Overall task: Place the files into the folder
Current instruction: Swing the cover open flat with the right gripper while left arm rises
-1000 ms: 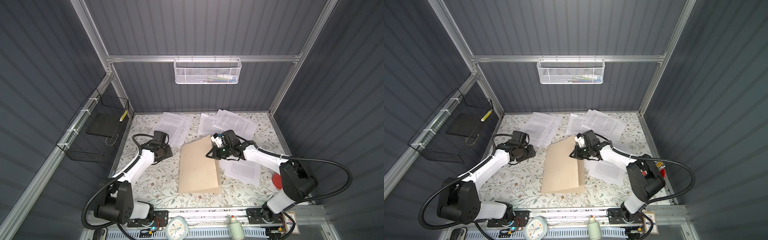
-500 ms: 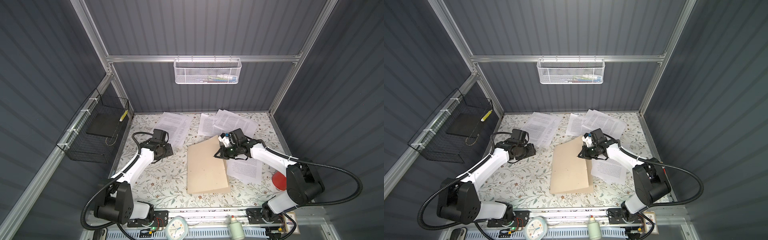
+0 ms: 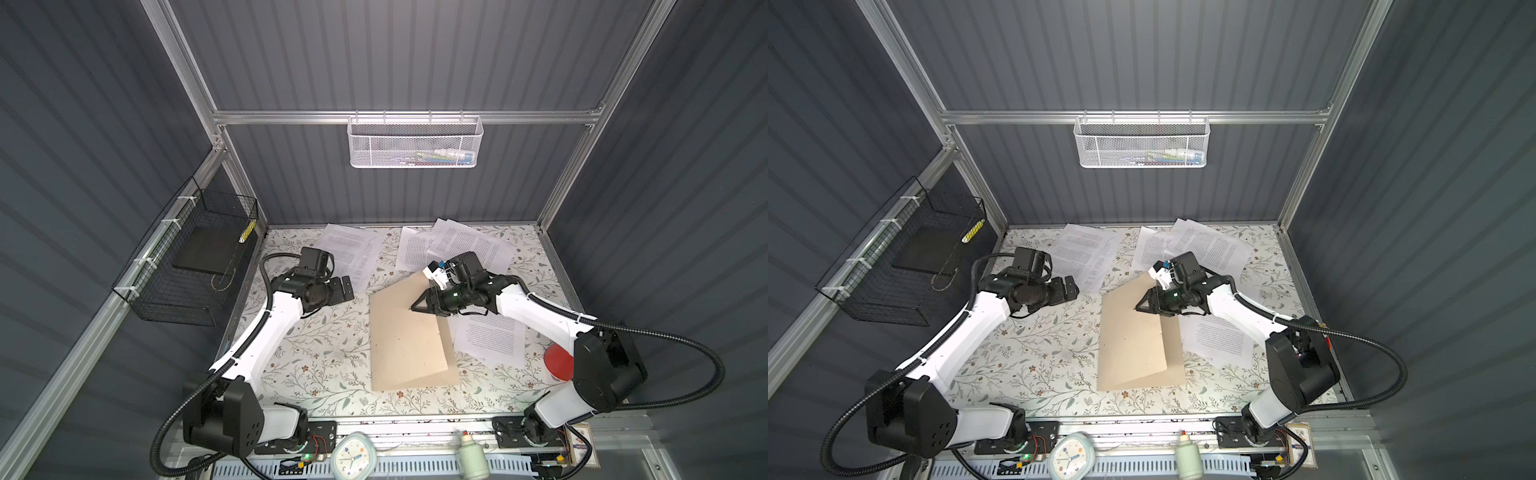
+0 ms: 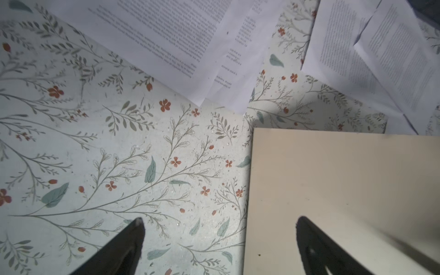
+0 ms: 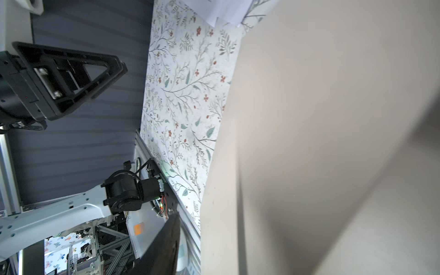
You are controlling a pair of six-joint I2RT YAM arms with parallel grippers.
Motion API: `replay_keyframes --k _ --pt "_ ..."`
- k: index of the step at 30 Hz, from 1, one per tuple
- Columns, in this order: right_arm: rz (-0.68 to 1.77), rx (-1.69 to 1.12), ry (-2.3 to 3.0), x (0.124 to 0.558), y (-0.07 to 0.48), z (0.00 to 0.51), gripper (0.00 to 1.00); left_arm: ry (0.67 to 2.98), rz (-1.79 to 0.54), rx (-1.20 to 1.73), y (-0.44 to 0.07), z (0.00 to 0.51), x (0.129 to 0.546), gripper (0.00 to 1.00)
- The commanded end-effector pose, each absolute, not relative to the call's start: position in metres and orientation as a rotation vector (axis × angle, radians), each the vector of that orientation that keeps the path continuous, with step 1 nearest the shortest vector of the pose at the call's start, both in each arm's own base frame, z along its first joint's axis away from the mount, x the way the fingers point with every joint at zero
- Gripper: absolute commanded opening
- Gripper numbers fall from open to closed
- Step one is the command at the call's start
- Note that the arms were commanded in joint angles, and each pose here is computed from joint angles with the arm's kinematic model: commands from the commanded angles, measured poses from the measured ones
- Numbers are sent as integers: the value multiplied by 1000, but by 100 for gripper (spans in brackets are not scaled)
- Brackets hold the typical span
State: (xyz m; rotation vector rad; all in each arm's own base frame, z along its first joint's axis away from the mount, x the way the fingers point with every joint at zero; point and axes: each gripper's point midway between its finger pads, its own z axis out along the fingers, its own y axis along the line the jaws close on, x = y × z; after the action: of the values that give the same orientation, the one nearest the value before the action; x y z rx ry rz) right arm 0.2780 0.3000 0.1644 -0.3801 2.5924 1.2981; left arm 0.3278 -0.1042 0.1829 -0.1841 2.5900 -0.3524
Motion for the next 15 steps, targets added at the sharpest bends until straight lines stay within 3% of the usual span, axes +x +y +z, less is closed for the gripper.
replay_keyframes --k 1,9,15 --pt "1357 -438 2526 276 320 198 51 2580 -307 -136 -98 221 320 100" --pt "1454 -593 2416 268 388 248 61 2457 -239 -115 -86 305 326 100" --pt "1529 -703 2385 270 464 250 68 2354 -256 -79 -86 364 327 100"
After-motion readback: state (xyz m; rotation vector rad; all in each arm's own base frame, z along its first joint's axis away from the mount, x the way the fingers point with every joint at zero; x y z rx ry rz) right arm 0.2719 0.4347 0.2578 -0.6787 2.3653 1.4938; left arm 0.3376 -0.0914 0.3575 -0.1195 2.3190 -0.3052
